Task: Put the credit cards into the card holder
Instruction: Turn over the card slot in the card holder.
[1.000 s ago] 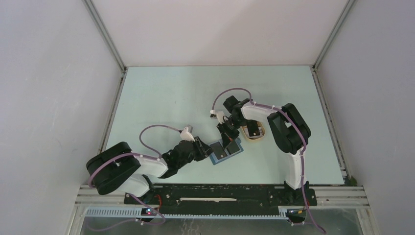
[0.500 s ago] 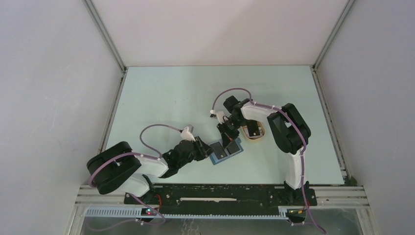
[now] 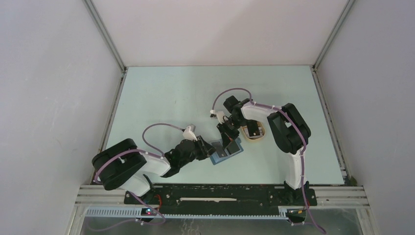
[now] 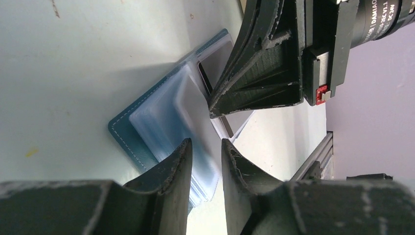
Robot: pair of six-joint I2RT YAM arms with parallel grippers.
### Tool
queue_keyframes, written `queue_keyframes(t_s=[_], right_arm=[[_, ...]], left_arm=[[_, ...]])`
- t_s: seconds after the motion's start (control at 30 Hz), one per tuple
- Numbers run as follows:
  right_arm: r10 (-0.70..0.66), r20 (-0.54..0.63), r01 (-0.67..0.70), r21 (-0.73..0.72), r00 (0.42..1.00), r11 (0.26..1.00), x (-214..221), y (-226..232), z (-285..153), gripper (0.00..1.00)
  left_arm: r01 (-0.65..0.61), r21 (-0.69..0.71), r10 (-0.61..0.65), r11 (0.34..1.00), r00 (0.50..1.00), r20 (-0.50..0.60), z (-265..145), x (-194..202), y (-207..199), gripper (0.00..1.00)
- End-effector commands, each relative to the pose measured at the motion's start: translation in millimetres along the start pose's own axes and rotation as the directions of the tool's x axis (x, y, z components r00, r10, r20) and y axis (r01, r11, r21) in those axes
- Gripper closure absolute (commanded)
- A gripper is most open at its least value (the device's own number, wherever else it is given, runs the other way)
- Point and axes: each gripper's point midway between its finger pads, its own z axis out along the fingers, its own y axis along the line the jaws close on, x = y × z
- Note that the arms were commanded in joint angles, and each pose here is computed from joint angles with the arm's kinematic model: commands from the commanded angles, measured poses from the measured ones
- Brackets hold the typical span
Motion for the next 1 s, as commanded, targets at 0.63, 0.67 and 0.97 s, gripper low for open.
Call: queue_keyframes(t_s=[0.63,0.67,0.97], right_arm=[[-0.056,0.064,0.053,0.041,0.996,0.998,-13.5,-0.2,-26.3,0.73],[-0.054,0.072,0.052,0.042,0.996,0.998,-14.4,-0.4,-29.1,0.73],[-0.068,0.115,0.063,0.047,0.991,0.997,-19.0,-0.8,-48.0,0.72]], left_arm=[[-0.018,0.127,0.014,0.992,0.999,0.033,16.0,-19.5,-40.0,0.66],[-0.020,0.130,0.016,0.991,0.999,0.034,16.5,-20.3,-40.7,0.66],[-0.039,0.161,0.034,0.986,0.999,0.030,19.9,-22.9,-44.1,0.64]])
